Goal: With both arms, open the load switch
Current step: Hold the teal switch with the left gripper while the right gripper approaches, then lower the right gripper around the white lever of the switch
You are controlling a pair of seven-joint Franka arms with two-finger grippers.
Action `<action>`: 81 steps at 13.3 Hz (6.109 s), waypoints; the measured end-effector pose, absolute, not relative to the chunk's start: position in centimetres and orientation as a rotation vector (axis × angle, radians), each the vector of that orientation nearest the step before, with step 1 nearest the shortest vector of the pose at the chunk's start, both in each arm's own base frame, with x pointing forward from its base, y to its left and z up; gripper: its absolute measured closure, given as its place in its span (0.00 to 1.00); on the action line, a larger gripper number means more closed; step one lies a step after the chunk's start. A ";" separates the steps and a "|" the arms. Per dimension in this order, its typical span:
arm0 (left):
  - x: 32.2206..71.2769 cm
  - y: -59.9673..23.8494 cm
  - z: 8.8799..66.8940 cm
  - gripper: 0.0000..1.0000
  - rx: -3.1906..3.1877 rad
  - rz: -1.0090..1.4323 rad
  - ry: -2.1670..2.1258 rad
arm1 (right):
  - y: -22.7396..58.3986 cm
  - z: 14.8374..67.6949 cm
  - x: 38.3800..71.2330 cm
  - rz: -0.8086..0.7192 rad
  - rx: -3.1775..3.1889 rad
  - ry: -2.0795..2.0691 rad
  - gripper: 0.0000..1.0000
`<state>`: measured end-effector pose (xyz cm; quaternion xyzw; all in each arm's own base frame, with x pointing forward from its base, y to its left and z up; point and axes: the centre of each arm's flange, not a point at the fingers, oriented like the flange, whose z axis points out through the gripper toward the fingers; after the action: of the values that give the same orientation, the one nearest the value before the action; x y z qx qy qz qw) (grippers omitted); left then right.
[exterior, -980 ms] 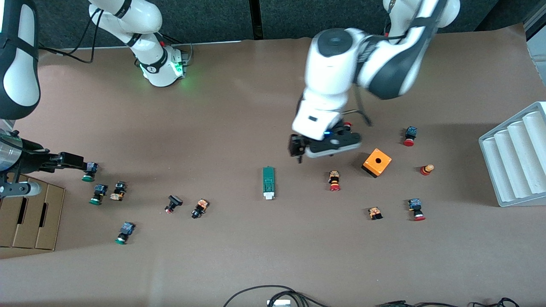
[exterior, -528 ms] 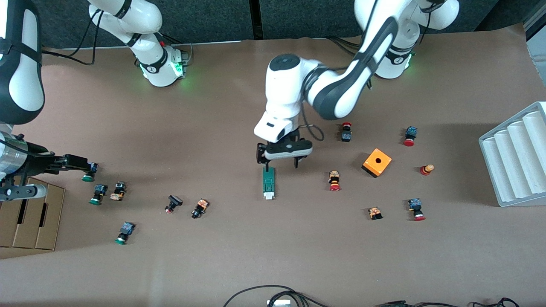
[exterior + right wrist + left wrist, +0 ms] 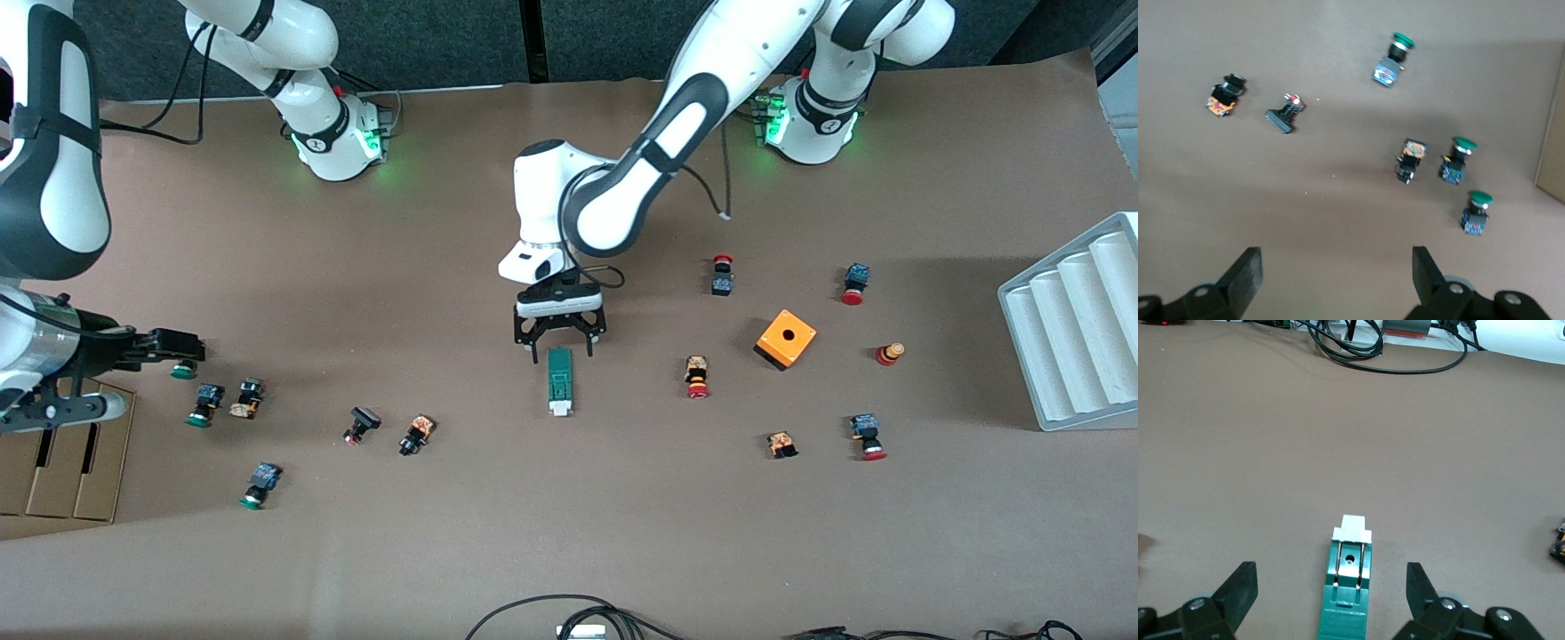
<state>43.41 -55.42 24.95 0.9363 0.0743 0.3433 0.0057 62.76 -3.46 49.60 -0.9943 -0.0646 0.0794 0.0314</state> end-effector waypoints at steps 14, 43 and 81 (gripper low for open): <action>38.1 -57.5 11.2 0.10 2.784 1.418 0.157 | 3.1 43.2 66.1 0.137 -2.795 -1.063 0.00; 35.5 -57.0 7.9 0.47 2.687 1.674 0.142 | 36.3 27.4 63.9 -0.229 -2.395 -1.845 0.00; 35.5 -57.0 7.9 0.47 2.687 1.674 0.142 | 45.3 20.0 59.4 -0.339 -2.333 -1.993 0.27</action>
<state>35.49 -57.02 7.89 0.8478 0.0447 0.5282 -0.0137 59.40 45.33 20.01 -0.7555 -0.6453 -0.1096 0.0270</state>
